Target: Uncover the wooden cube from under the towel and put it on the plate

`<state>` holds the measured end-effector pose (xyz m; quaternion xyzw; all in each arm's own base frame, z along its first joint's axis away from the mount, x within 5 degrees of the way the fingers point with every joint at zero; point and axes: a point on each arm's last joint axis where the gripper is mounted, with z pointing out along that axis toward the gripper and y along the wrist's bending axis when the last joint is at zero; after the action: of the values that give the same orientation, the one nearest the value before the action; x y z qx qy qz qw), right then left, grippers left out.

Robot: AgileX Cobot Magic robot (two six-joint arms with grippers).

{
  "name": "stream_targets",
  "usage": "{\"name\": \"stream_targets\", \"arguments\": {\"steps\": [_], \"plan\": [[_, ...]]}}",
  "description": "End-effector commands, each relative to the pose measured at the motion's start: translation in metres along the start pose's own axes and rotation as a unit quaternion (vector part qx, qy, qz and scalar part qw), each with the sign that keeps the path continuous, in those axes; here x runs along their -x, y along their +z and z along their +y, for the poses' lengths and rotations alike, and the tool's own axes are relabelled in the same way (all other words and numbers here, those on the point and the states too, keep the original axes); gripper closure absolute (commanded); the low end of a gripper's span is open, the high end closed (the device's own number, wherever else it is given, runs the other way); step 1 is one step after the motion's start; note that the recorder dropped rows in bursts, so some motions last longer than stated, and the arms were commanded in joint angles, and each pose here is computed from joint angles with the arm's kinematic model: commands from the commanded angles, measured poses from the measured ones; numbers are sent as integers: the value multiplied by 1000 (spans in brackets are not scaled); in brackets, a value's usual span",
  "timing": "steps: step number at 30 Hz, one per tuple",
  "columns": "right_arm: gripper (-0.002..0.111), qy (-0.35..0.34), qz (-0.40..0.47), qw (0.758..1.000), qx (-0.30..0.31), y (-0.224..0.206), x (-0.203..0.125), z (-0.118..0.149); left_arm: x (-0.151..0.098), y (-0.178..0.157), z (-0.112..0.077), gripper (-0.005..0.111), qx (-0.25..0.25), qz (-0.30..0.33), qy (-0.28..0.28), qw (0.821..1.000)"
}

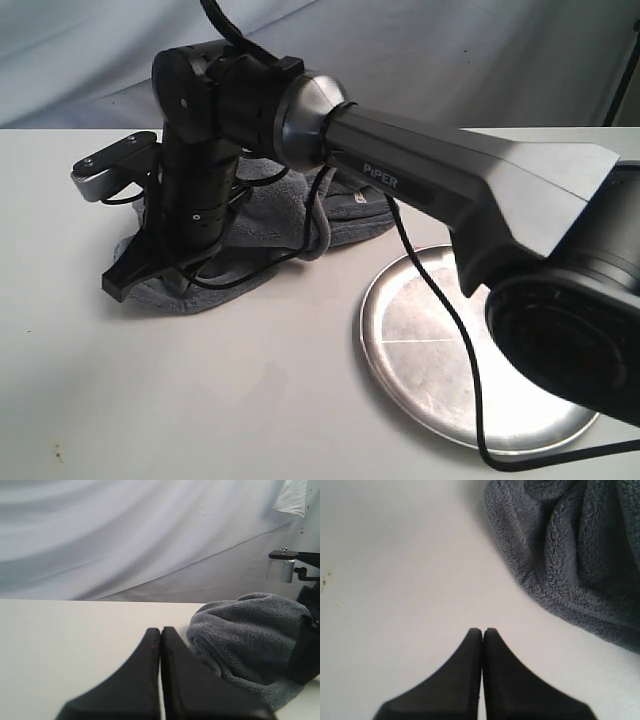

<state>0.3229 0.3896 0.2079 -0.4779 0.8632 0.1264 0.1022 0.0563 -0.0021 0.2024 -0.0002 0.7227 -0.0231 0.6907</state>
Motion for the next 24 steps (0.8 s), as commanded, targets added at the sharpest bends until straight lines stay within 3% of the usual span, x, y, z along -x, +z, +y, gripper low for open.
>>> {"name": "stream_targets", "arguments": {"steps": [1,13,19,24], "plan": [[108,-8,0,1000,-5,-3,0,-1,-1,0,0,105,0,0,0,1000],[108,6,-8,1000,-2,-1,-10,0,-1,0,0,105,0,0,0,1000],[108,23,-44,999,-17,1,-38,1,-1,0,0,105,0,0,0,1000],[108,55,-71,995,-48,-10,-75,-14,-1,0,0,105,0,0,0,1000]]}}
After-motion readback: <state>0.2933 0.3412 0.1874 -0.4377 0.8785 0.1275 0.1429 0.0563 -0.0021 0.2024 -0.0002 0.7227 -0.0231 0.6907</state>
